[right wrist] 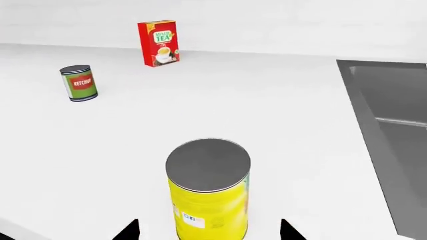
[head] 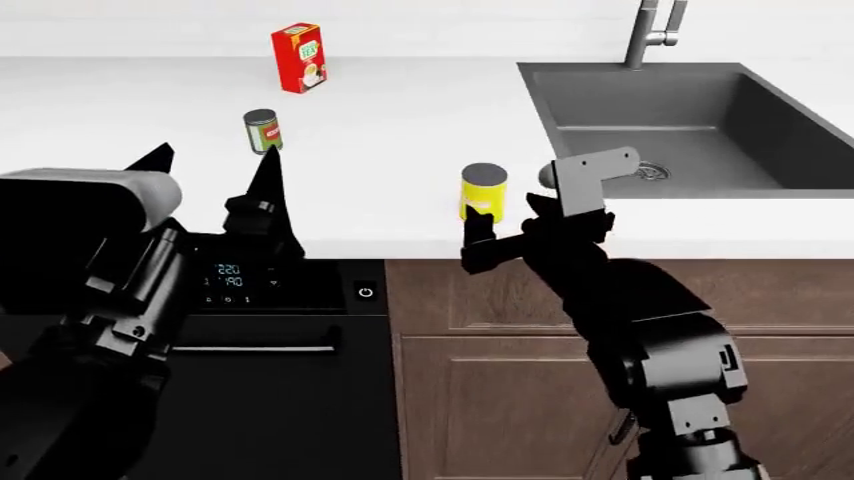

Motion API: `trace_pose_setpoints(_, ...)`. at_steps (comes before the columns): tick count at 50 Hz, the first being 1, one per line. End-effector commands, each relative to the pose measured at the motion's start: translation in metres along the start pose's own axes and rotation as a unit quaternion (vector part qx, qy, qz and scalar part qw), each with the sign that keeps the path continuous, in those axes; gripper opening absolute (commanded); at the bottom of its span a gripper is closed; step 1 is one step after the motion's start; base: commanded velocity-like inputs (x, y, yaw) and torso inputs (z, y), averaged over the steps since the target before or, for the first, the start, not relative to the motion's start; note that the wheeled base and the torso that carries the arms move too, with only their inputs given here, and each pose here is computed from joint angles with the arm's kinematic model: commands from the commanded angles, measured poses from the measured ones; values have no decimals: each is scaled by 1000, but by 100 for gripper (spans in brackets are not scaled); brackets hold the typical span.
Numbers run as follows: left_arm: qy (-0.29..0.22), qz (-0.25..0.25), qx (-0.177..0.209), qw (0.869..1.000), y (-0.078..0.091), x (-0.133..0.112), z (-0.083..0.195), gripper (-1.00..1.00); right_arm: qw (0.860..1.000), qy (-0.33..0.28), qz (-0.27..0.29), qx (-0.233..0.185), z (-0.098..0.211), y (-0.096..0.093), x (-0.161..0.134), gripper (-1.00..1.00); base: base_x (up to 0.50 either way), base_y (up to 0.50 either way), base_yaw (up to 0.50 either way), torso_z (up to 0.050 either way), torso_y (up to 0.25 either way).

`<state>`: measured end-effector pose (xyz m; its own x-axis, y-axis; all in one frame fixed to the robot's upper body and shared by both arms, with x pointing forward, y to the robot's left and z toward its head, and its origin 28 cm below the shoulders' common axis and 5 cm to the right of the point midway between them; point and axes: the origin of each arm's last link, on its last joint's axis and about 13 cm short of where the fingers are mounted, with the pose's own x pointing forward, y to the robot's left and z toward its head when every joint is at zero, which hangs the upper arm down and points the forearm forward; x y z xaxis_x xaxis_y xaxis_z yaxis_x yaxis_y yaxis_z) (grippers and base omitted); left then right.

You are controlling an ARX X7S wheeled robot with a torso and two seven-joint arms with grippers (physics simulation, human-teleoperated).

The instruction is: Pick the cans from the counter and place them in their designated side in the cabinet.

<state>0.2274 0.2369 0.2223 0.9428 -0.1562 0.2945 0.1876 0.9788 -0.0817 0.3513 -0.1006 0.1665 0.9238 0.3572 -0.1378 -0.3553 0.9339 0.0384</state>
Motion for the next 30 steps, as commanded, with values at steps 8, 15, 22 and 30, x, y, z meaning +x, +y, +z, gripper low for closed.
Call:
trace_pose_setpoints(8,-1,3,-1,1000,1,1,0,100,999,32,7,-13,-9,-14,31,100,0,0,0,0,0)
trace_pose_setpoints(15,3,4,-1,1000,2,1,-2,100,999,34,15,-15,-10,-14,46,100,0,0,0,0,0)
trace_pose_setpoints(22,3,7,-3,1000,2,2,-4,100,999,33,25,-20,-6,-13,53,100,0,0,0,0,0)
trace_pose_setpoints(30,1,6,-3,1000,2,3,-3,100,999,23,35,-18,-2,-12,49,-100,0,0,0,0,0)
